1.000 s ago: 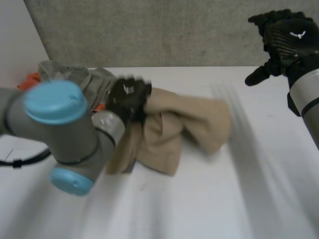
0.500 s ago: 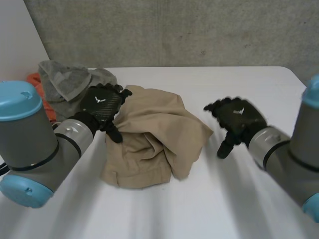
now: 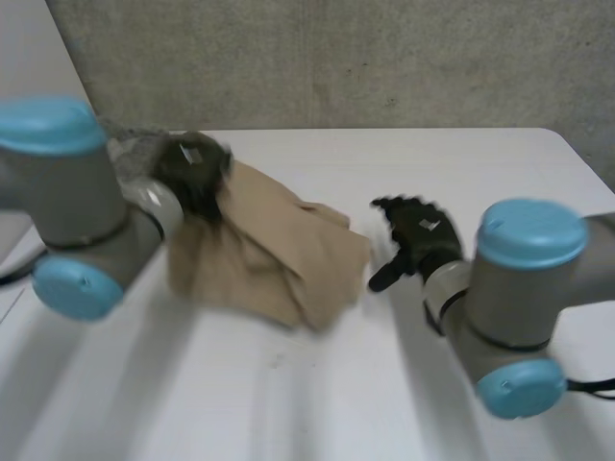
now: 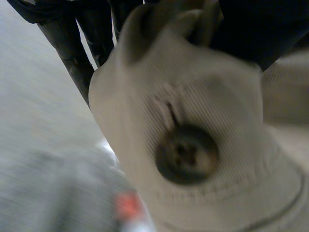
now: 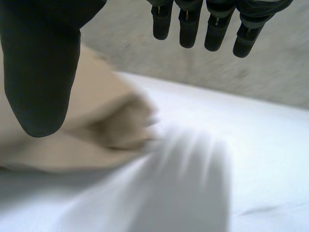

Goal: Fold the laundry.

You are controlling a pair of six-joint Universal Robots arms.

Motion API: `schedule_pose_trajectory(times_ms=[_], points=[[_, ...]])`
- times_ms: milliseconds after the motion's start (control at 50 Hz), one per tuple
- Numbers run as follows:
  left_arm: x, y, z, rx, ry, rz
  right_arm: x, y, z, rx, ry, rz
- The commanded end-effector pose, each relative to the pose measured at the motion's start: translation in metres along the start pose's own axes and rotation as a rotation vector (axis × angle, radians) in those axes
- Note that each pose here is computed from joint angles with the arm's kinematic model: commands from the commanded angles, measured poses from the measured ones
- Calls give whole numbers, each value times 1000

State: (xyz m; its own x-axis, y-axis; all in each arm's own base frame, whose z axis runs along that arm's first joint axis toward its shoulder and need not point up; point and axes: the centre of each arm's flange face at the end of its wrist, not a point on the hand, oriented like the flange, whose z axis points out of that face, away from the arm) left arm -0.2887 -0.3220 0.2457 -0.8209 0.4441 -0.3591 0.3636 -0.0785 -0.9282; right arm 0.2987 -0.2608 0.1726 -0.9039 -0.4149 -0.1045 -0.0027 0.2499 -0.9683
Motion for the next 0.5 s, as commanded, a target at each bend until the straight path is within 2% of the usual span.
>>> schedule_pose_trajectory(times_ms=[20,60,120,140,200,220,280,300,400,500], points=[[-32,-103,-5,418,-158,-3,40,-58,-5,146,79,-42],[-19,-116,-11,478,-110,-8,50,-69,-5,178,97,-51],[22,-126,-24,540,40,-19,73,-88,-5,232,149,-68],[46,-121,-30,534,128,-23,78,-92,-5,243,163,-70],[84,-103,-38,498,267,-32,102,-102,-5,270,221,-72],[110,-87,-45,466,367,-33,112,-105,-5,273,242,-70],[147,-60,-57,406,523,-26,124,-106,-4,271,264,-68],[168,-43,-68,369,620,-22,131,-105,-4,264,273,-66],[208,-6,-99,290,831,9,148,-100,-3,231,291,-67],[206,-11,-113,321,845,84,155,-97,-1,215,288,-96]])
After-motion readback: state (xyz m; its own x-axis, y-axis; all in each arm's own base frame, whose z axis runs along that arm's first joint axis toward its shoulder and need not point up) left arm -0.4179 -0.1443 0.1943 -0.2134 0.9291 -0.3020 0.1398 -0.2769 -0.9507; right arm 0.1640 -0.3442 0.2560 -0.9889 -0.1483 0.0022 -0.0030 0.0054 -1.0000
